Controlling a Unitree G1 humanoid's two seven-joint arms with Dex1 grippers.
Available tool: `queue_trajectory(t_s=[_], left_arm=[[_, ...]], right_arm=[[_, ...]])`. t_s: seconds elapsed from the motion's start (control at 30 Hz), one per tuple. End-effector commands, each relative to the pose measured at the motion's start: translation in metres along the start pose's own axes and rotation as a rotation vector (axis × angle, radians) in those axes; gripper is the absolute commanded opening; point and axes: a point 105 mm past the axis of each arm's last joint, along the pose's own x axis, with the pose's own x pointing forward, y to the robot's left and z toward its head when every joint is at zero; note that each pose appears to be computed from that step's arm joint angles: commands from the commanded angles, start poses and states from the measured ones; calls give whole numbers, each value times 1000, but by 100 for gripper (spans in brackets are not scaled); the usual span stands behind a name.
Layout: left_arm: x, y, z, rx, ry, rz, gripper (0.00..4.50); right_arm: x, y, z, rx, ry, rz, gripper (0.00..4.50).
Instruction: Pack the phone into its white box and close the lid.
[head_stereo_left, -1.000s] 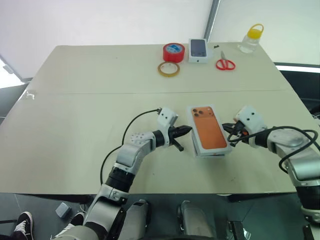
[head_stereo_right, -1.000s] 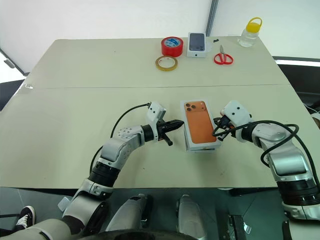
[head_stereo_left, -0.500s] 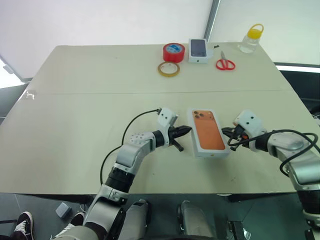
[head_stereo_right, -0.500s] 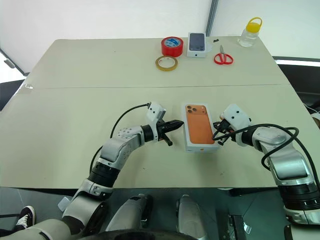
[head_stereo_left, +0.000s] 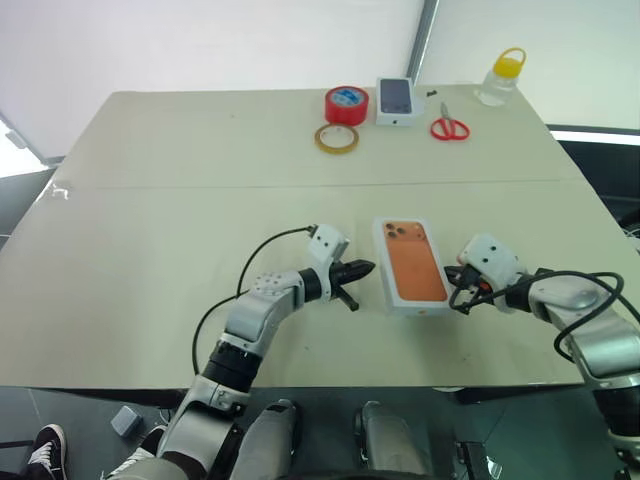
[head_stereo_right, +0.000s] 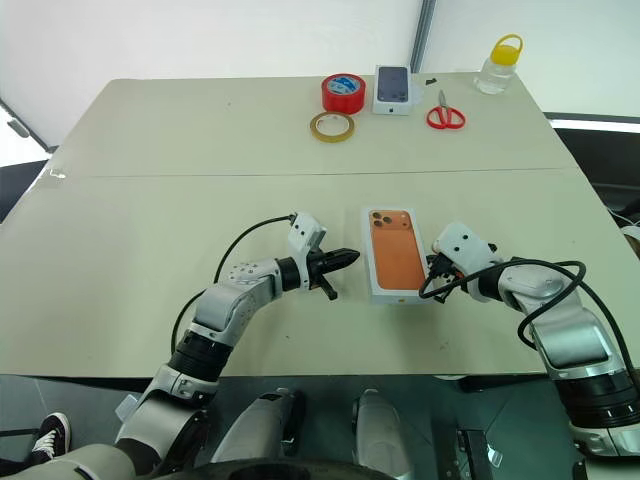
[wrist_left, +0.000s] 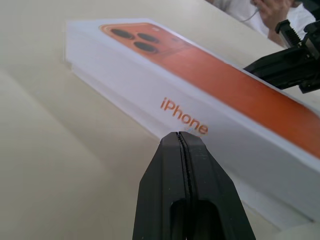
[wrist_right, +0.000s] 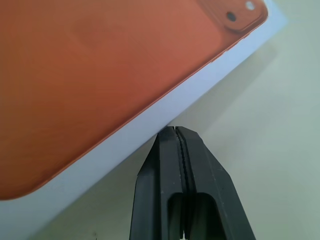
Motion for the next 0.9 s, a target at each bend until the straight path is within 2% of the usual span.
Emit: queue_trajectory(t_s=[0.03, 0.2, 0.33, 0.47, 0.63, 0.7, 0.77, 0.9], left_arm=[[0, 4, 20, 22, -62, 12, 0], [7, 9, 64, 8, -180, 13, 0], [22, 2, 85, 9, -224, -24, 0], [40, -4, 70, 33, -164, -49, 0], [51, 9, 13, 58, 29, 9, 0], [49, 13, 0, 96, 77, 18, 0], [47, 13, -5, 65, 84, 14, 0], [43, 14, 1, 63, 52, 13, 0]], right_arm=[[-11, -23, 17, -31, -52, -77, 2], [-21, -53, 37, -3, -128, -155, 2], [-20, -54, 58, 13, -211, -144, 2], [-15, -22, 62, 50, -244, 18, 2], [-11, 24, 28, 28, -110, 194, 2], [-11, 33, 14, 0, -50, 214, 2], [-10, 35, 6, -30, -19, 212, 2], [-12, 30, 11, -31, -40, 198, 2]])
